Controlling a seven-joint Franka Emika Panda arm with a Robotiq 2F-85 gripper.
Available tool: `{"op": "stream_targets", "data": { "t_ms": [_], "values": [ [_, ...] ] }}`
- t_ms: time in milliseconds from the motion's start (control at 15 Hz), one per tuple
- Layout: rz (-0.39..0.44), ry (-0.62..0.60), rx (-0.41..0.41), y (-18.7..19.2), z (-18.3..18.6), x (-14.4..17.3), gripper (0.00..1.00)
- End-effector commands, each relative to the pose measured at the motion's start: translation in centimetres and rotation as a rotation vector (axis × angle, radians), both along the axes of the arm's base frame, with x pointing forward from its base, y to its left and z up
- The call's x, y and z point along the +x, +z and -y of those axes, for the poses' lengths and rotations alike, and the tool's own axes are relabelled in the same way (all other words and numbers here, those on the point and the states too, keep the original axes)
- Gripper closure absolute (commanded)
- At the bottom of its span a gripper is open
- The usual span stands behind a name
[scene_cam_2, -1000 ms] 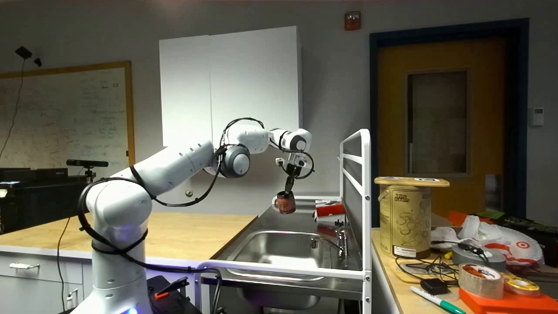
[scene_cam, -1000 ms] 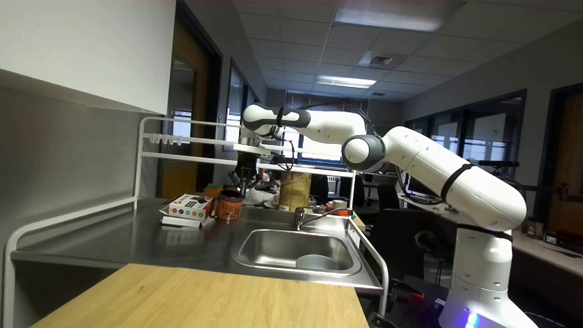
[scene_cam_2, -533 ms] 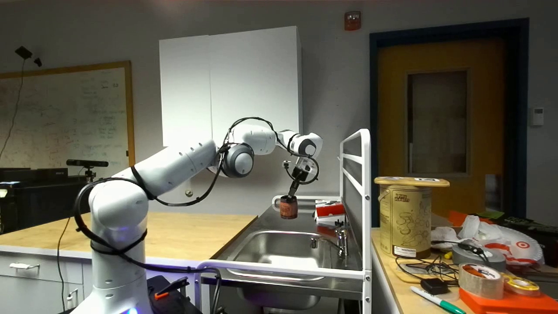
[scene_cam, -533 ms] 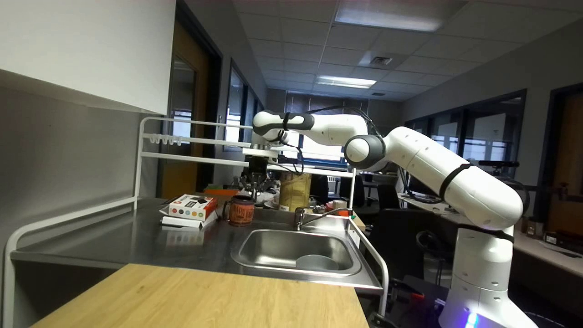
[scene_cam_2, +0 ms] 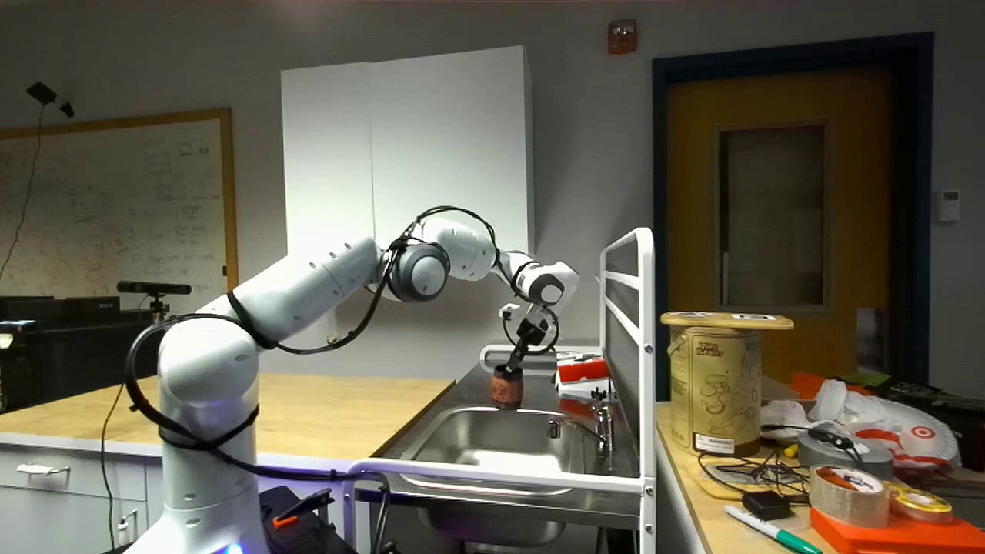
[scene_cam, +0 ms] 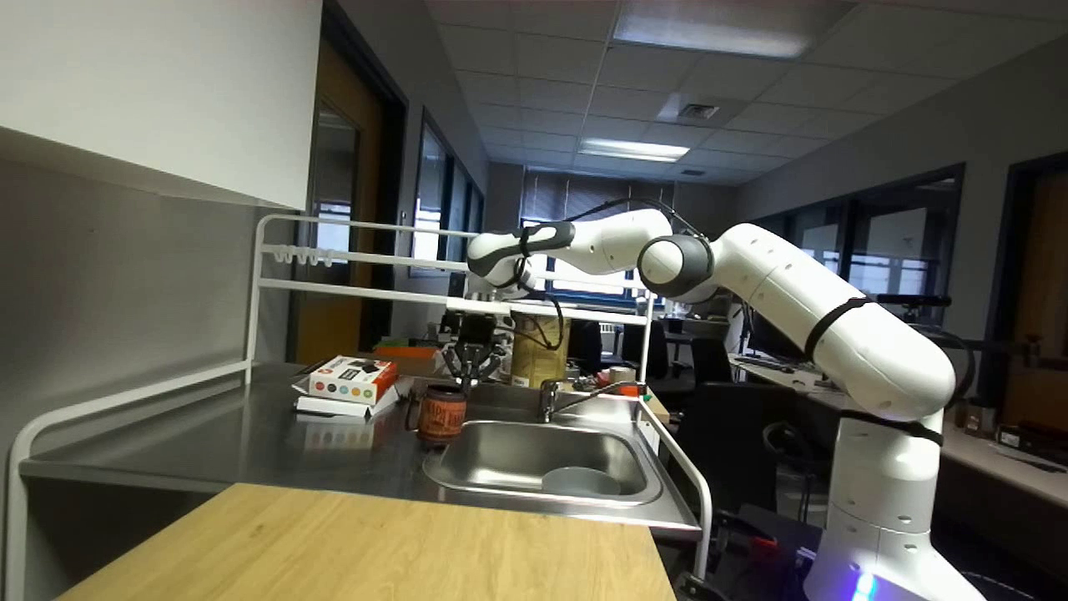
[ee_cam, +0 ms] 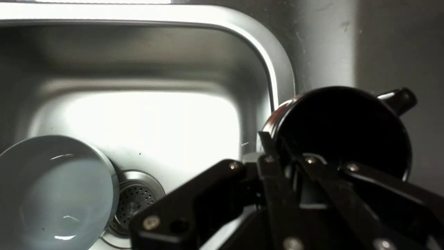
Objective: Put the cup in the sink
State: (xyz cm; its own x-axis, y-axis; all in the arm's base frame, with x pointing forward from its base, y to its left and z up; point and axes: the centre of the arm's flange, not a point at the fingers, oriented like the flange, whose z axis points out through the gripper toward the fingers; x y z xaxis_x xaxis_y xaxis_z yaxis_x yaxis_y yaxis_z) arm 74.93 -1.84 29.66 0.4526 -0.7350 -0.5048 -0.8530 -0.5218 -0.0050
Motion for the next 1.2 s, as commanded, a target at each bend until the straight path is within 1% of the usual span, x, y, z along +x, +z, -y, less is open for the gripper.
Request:
{"op": "stream_targets", "data": {
  "t_ms": [0, 200, 467, 533, 600, 667, 733, 800, 933, 1133],
  "values": [
    [-0.019, -0.087, 0.047, -1.9, 0.5, -7.8, 0.93],
    [-0.027, -0.151, 0.080, -3.1, 1.3, -9.1, 0.93],
    [0.004, -0.252, 0.108, -3.7, 2.3, -11.0, 0.93],
    [0.025, -0.274, 0.112, -3.7, 2.6, -11.5, 0.93],
    [0.093, -0.285, 0.124, -3.5, 2.8, -12.1, 0.93],
    [0.173, -0.260, 0.151, -3.2, 2.9, -12.7, 0.93],
    [0.217, -0.238, 0.155, -2.9, 2.9, -13.2, 0.93],
    [0.260, -0.210, 0.134, -2.6, 2.8, -13.9, 0.93],
    [0.247, -0.226, 0.104, -2.8, 3.0, -15.5, 0.94],
    [0.267, -0.334, 0.074, -3.6, 3.5, -18.7, 0.94]
  ]
}}
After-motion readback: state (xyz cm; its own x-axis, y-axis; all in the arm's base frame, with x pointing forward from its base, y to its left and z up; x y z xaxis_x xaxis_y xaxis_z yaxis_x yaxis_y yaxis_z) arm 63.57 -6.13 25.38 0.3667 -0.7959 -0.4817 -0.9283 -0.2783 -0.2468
